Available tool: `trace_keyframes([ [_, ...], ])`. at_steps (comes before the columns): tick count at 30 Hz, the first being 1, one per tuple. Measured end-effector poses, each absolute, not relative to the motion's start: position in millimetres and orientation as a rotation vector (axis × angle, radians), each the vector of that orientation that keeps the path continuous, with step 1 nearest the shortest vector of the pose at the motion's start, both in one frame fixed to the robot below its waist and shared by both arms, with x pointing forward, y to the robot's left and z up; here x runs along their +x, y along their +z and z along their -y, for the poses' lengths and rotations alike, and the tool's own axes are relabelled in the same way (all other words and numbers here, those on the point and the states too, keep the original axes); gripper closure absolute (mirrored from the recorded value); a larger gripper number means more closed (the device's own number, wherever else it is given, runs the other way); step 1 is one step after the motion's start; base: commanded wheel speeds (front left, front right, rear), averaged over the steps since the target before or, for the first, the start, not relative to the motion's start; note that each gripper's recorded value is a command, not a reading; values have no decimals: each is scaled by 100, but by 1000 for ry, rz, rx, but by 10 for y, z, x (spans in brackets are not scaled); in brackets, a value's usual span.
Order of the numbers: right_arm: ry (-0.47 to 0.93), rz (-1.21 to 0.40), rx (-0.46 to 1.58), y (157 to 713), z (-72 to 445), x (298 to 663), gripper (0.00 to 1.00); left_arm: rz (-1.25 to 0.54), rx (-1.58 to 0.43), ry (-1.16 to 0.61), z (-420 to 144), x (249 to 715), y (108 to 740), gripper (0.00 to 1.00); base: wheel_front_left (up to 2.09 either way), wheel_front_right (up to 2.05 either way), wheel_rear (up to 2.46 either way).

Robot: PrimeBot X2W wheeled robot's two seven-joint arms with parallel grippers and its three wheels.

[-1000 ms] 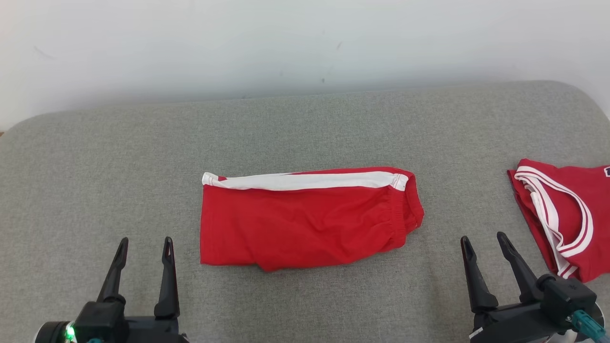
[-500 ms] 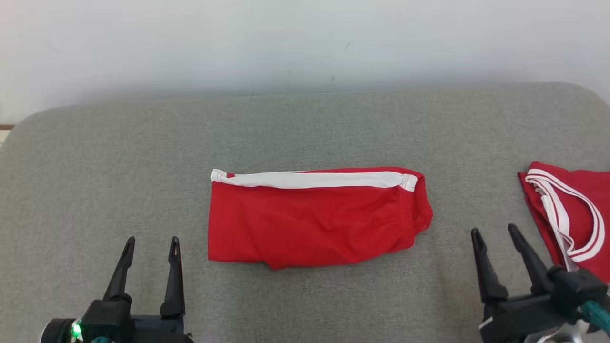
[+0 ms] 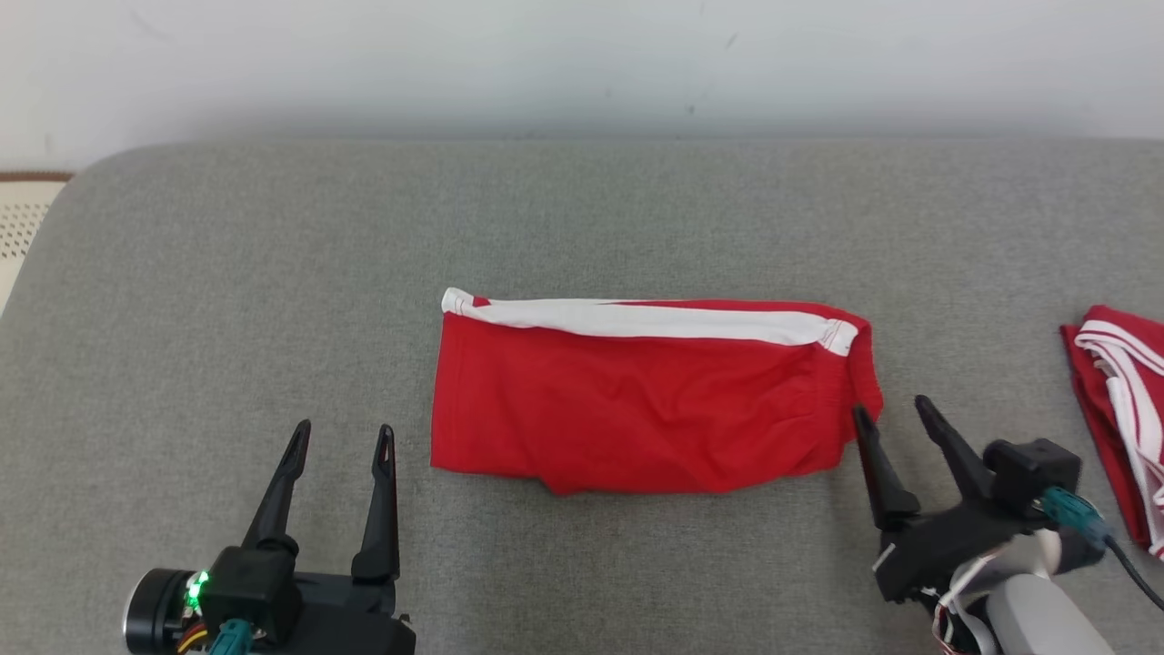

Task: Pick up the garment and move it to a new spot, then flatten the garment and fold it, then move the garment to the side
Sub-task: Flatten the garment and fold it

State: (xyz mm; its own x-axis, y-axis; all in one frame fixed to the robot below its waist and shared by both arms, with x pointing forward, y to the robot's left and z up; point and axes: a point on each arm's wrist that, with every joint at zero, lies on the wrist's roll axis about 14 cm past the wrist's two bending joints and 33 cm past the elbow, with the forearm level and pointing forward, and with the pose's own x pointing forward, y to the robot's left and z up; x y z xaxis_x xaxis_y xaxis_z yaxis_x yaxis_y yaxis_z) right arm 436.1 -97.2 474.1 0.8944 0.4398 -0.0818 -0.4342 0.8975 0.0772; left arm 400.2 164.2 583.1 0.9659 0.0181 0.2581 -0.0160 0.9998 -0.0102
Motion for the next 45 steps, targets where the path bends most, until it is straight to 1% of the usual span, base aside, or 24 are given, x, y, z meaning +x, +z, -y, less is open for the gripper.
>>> trace_keyframes([
  [7, 477, -195, 103, 4392, 788, 4493, 0, 232, -6, 18, -1642, 4094, 5705, 0, 0, 0, 0],
  [12, 442, -240, 104, 4207, 851, 4578, 0, 222, -4, 13, -1630, 4141, 5658, 0, 0, 0, 0],
  [19, 396, -257, 111, 4103, 908, 4661, 0, 216, -3, 0, -1595, 4187, 5621, 0, 0, 0, 0],
  [23, 410, -267, 140, 4083, 799, 4664, 0, 214, -3, -4, -1582, 4207, 5608, 0, 0, 0, 0],
  [24, 419, -269, 144, 4081, 760, 4661, 38, 212, -3, -4, -1581, 4209, 5602, 0, 0, 0, 0],
  [26, 429, -268, 169, 4101, 688, 4666, 100, 212, -2, -3, -1583, 4211, 5597, 0, 0, 0, 0],
  [29, 433, -252, 194, 4167, 650, 4683, 100, 212, -3, -5, -1575, 4216, 5596, 0, 0, 0, 0],
  [32, 407, -224, 226, 4252, 718, 4708, 100, 214, -4, -9, -1561, 4220, 5600, 0, 0, 0, 0],
  [41, 273, -189, 212, 4288, 1347, 4609, 100, 224, -7, -18, -1522, 4231, 5632, 0, 0, 0, 0],
  [44, 260, -181, 207, 4308, 1420, 4593, 100, 227, -8, -22, -1508, 4237, 5640, 0, 0, 0, 0],
  [45, 271, -149, 210, 4415, 1395, 4604, 100, 229, -11, -27, -1495, 4241, 5649, 0, 0, 0, 0],
])
